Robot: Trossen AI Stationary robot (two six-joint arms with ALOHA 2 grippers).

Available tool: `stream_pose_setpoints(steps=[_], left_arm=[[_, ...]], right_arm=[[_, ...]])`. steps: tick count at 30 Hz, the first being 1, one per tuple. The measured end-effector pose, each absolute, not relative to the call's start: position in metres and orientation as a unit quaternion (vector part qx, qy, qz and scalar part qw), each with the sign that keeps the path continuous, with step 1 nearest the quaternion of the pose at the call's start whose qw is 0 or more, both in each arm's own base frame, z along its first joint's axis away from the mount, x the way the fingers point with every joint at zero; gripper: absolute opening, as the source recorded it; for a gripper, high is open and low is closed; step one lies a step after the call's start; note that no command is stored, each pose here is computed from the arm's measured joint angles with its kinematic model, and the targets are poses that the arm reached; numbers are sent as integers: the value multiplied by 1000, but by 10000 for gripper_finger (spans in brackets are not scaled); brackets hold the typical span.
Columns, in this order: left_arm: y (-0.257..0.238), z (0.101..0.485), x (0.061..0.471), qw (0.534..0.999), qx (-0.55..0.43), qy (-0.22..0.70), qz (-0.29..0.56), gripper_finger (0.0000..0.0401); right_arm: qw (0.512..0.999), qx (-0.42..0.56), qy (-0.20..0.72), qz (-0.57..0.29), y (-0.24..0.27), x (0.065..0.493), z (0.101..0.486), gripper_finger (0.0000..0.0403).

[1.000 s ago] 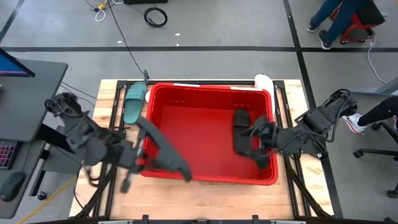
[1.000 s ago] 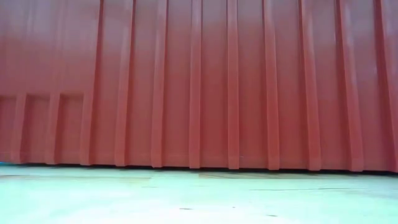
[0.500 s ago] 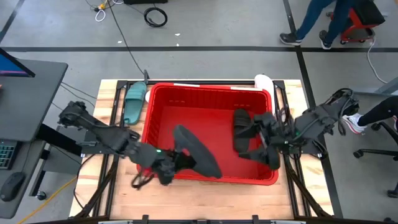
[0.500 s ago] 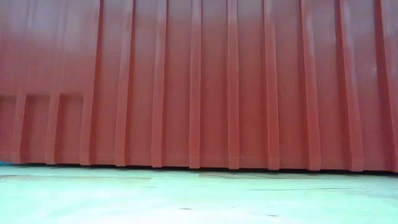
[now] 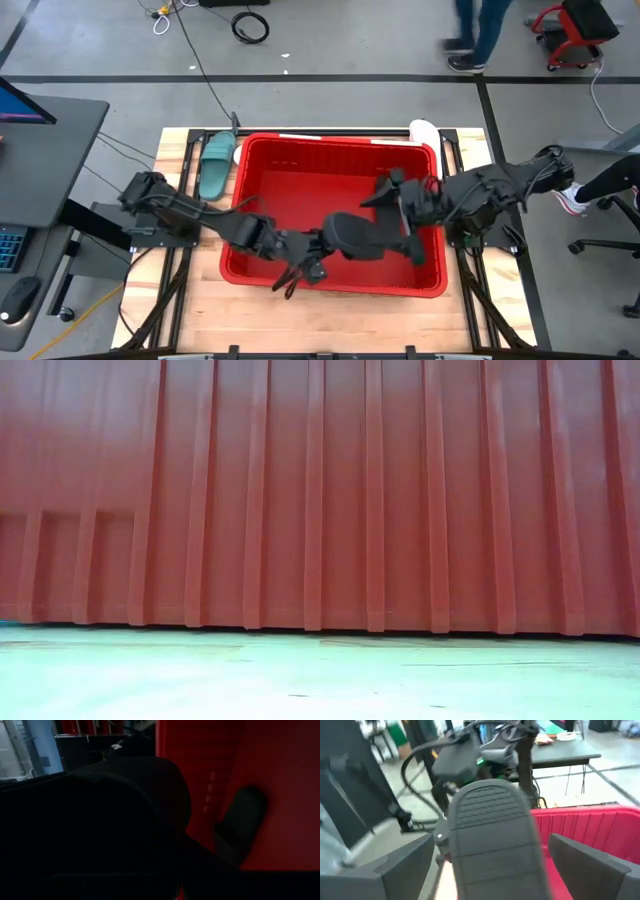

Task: Pick and place slides into bin
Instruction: Stack the black slide on top of the black slide in the red bin

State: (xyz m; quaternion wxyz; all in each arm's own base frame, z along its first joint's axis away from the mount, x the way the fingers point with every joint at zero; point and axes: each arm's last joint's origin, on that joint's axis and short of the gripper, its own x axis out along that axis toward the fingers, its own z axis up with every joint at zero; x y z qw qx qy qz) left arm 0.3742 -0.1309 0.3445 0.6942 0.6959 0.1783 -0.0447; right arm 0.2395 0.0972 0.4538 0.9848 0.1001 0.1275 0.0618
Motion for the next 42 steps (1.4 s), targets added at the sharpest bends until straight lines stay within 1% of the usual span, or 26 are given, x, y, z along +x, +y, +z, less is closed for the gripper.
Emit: stream_pose_setpoints(steps=[3,7,10,13,17,19,21,25,28,30,34,37,42], left_arm=[[-125,342,378,676,711,187,-46,15],[-120,339,382,653,730,199,-35,17],[-120,339,382,660,724,198,-34,11],[-120,340,382,662,722,197,-34,12],[-117,339,382,647,735,200,-38,19],[-115,338,383,644,736,204,-39,16],[-113,338,383,641,738,209,-40,11],[-113,333,384,609,762,213,-58,11],[-116,330,384,606,763,215,-64,16],[-117,328,386,607,762,216,-63,19],[-117,326,388,611,759,216,-66,11],[-113,326,389,613,757,218,-61,11],[-112,328,390,616,756,214,-57,23]], right_arm=[[986,72,140,62,101,248,447,400],[984,68,160,38,99,255,439,400],[984,75,161,29,96,256,439,400],[985,57,162,16,95,257,438,400],[983,49,179,9,89,260,434,400],[980,54,188,24,87,264,432,400],[978,37,198,58,89,270,428,400],[977,-9,200,70,91,276,423,400],[976,-8,208,58,91,277,421,400],[975,-4,212,64,90,276,420,400],[973,4,216,81,90,276,420,400],[974,2,215,67,90,276,420,396],[974,11,216,62,89,276,420,397]])
